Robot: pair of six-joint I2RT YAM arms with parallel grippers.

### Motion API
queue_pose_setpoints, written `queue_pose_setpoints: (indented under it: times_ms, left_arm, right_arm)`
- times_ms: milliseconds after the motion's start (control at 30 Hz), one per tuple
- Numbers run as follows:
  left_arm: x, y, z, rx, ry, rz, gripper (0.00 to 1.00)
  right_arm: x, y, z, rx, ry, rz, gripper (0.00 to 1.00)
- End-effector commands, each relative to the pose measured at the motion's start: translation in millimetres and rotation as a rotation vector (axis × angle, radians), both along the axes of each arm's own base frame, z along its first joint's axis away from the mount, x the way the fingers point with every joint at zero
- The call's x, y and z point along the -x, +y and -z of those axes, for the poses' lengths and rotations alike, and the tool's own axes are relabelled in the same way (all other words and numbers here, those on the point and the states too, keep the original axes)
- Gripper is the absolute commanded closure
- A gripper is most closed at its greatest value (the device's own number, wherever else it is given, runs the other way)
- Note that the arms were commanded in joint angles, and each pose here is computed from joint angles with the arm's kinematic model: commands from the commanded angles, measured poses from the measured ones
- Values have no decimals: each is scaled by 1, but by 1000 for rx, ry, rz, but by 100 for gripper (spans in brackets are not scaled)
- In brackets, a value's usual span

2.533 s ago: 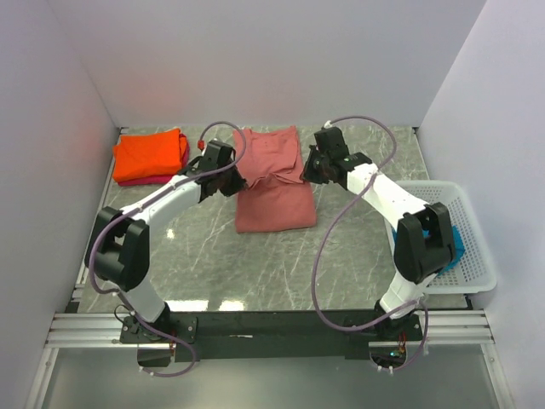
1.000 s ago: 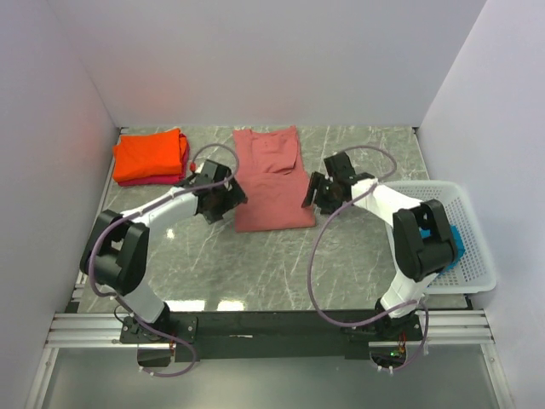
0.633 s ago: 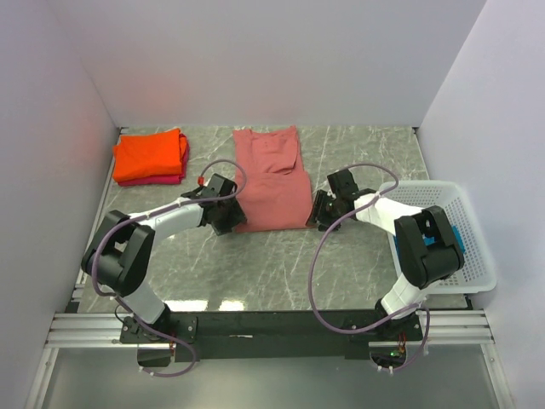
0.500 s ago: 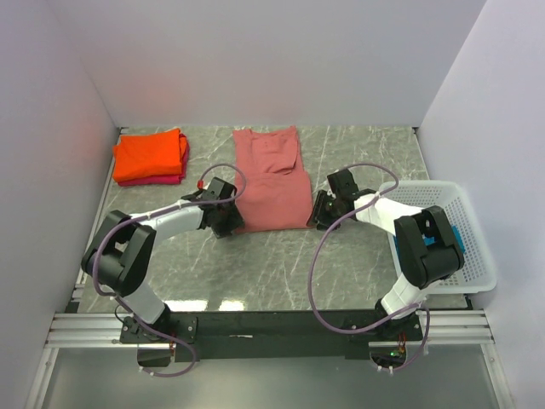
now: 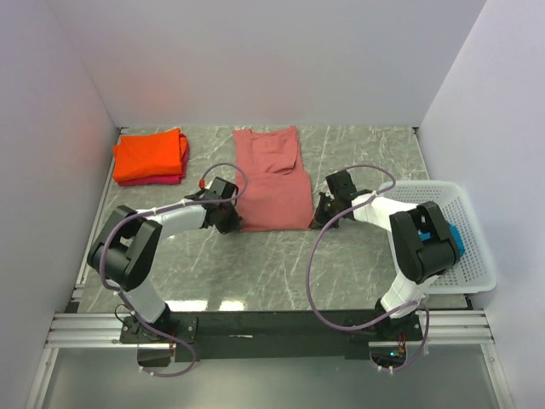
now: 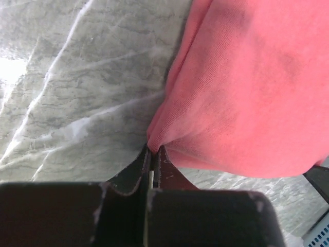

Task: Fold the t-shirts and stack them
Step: Fold the tshirt

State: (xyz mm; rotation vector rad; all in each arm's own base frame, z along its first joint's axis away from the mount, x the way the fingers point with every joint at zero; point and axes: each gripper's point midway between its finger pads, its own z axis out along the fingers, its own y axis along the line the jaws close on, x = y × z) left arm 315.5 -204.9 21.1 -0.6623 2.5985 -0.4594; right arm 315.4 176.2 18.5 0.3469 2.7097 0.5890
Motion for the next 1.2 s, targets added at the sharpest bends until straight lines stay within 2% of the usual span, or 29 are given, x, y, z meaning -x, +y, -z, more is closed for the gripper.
queue_pose_setpoints:
  times_ms: [0, 133, 300, 400, 500, 533, 567, 667, 833, 1167]
  left_arm:
    - [13, 9, 21, -52, 64, 8, 99]
    - [27, 9, 19, -43, 74, 40, 99]
    - [84, 19, 9, -69, 99, 91, 99]
    - [120, 21, -2, -42, 106, 124, 99]
    - [131, 17, -32, 29, 48, 140, 99]
    - [133, 18, -41, 37, 35, 146, 99]
    - [128, 14, -65, 76, -37, 164, 99]
    - [115, 11, -104, 103, -167, 184, 99]
    - [80, 24, -150, 13, -294, 97, 99]
    - [-16, 40, -212, 18, -474, -47, 99]
  right_arm:
    - [-3, 5, 2, -22, -11, -9, 100]
    - [17, 4, 5, -21, 10, -40, 100]
    - [76, -11, 11, 10, 78, -54, 100]
    - [117, -9, 6, -14, 109, -78, 100]
    - [140, -7, -14, -21, 86, -87, 100]
    - [137, -5, -31, -47, 34, -80, 100]
    - [140, -7, -37, -40, 30, -79, 100]
    - [125, -12, -78, -29, -89, -61, 100]
    - [83, -20, -153, 3, -290, -24, 100]
    - [-11, -17, -219, -41, -462, 3, 100]
